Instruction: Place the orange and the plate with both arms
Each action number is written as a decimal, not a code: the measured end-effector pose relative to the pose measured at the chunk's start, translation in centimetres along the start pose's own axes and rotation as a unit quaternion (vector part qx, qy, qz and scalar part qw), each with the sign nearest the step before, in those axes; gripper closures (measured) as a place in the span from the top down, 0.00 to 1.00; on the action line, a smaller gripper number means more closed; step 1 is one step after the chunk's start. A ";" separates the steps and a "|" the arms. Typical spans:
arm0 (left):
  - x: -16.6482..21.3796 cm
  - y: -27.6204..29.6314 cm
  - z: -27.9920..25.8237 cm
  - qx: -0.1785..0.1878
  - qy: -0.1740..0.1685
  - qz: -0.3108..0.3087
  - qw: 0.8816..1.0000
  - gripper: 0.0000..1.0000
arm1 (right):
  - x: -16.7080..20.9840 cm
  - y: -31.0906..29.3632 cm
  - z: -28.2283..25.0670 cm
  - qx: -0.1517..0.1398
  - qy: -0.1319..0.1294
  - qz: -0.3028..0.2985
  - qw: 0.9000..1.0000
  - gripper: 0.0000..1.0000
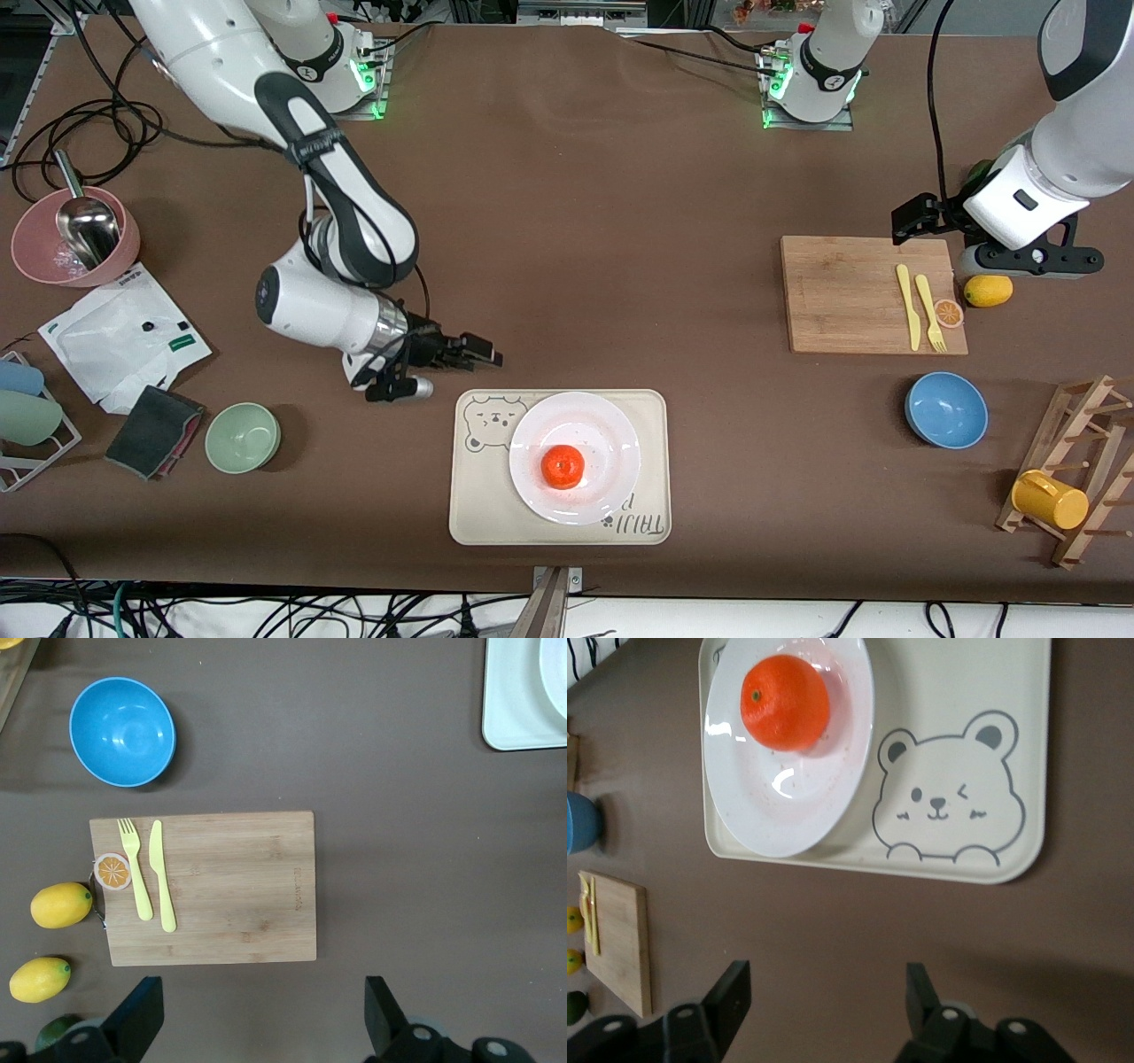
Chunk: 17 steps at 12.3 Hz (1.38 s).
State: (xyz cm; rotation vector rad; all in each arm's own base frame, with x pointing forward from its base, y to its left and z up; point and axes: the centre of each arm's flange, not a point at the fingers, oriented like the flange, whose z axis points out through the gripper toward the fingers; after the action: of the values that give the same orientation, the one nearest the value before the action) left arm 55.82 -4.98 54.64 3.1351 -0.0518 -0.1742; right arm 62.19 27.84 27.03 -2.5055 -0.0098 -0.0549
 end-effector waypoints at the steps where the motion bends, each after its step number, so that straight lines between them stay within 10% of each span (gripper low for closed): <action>1: 0.0 0.0 0.0 0.000 0.000 0.000 1.000 1.00 | -1.5 -0.1 -1.5 -0.011 -0.005 -0.006 1.000 0.94; 7: 0.0 0.0 0.0 0.000 0.000 0.000 1.000 1.00 | -6.5 1.7 -15.3 -0.115 -0.058 -0.066 0.990 1.00; 13: 0.0 0.0 0.0 0.000 0.000 0.000 1.000 1.00 | -7.6 -1.6 -29.7 -0.260 -0.093 -0.106 0.955 1.00; 17: 0.1 -0.1 -0.3 0.000 0.004 -0.001 1.000 1.00 | -7.1 -5.1 -35.5 -0.303 -0.090 -0.104 0.943 1.00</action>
State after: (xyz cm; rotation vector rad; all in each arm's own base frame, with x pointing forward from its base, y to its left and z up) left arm 55.93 -4.87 54.95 3.1351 -0.0483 -0.1622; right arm 53.70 10.86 58.31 -3.1064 -0.3890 0.0994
